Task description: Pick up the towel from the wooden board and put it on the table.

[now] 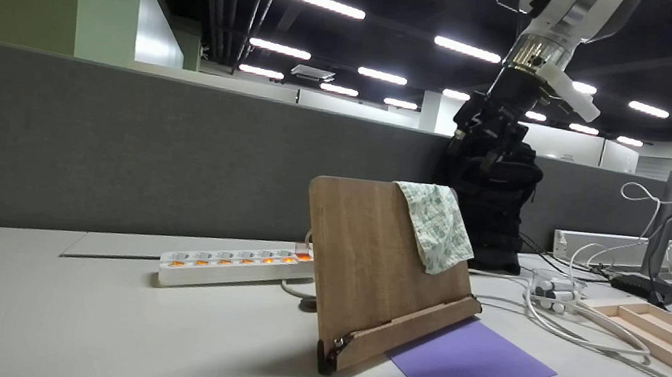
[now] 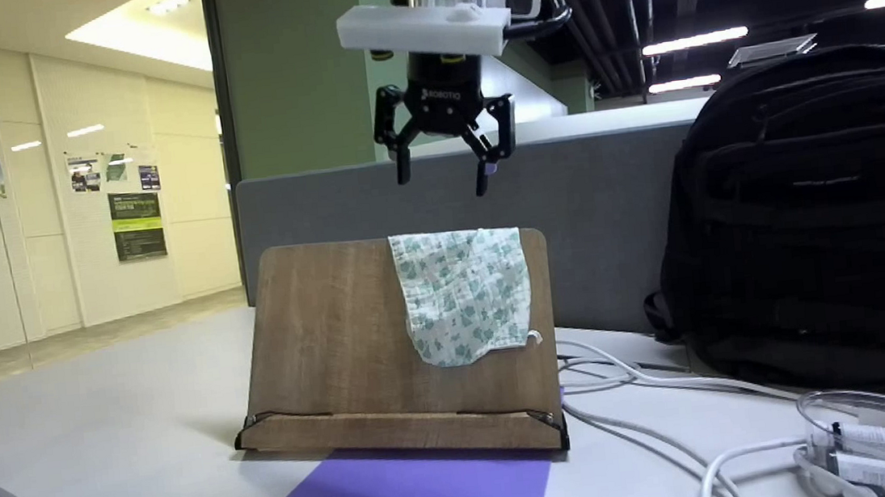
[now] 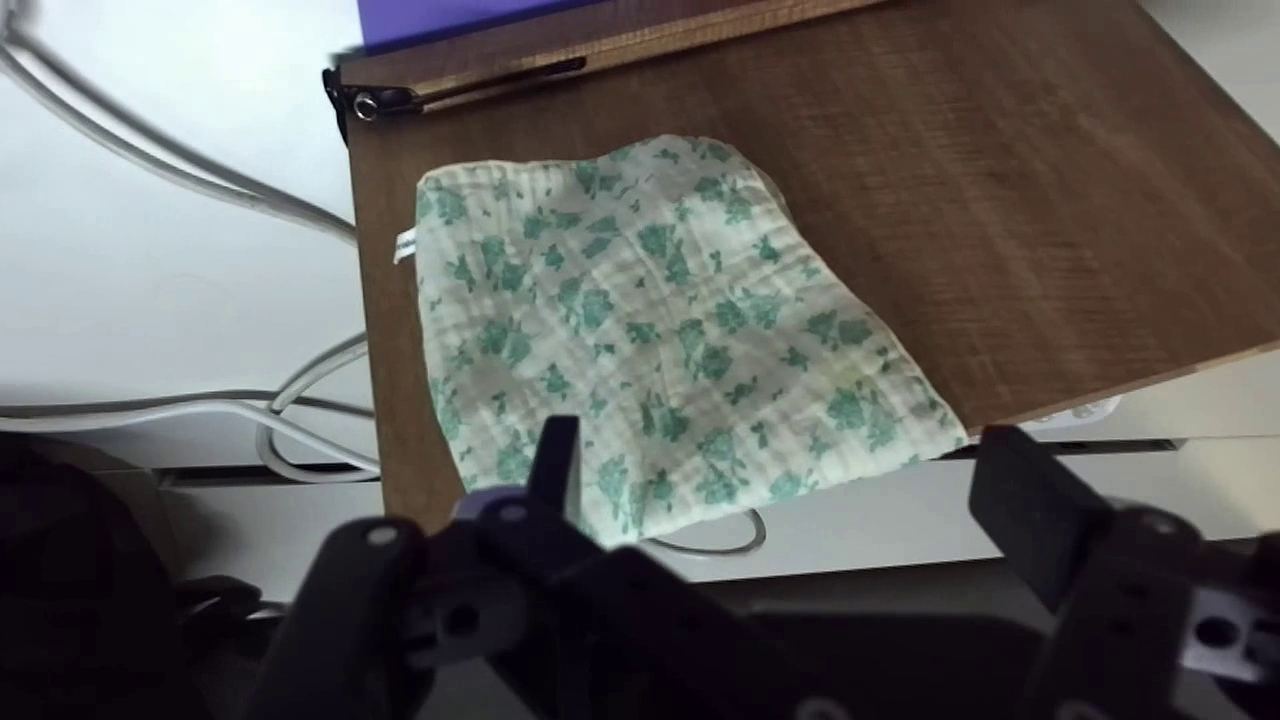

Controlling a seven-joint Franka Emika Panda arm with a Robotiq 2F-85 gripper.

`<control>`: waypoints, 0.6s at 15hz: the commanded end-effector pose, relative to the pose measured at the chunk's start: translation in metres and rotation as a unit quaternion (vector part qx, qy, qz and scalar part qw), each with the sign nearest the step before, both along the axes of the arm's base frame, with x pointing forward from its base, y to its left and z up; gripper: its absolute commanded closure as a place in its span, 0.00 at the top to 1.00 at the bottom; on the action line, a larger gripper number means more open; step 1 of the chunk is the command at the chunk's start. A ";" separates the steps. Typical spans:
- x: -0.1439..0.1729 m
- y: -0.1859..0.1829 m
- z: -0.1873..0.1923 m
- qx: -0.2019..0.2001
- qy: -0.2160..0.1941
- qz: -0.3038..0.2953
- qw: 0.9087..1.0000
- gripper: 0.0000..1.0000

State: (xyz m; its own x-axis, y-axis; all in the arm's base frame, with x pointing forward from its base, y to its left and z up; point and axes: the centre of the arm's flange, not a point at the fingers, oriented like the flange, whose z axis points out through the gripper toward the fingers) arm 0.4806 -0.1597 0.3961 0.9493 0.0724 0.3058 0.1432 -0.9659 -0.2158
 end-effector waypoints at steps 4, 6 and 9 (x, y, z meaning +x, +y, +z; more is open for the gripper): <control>0.042 -0.027 -0.016 -0.038 0.039 0.003 0.999 1.00; 0.047 -0.029 -0.023 -0.056 0.042 0.006 0.998 1.00; 0.055 -0.028 -0.033 -0.078 0.048 0.020 0.996 1.00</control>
State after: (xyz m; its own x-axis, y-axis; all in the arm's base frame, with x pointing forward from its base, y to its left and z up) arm 0.5191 -0.1860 0.3641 0.9671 0.1421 0.2111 0.1687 -0.9791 -0.1138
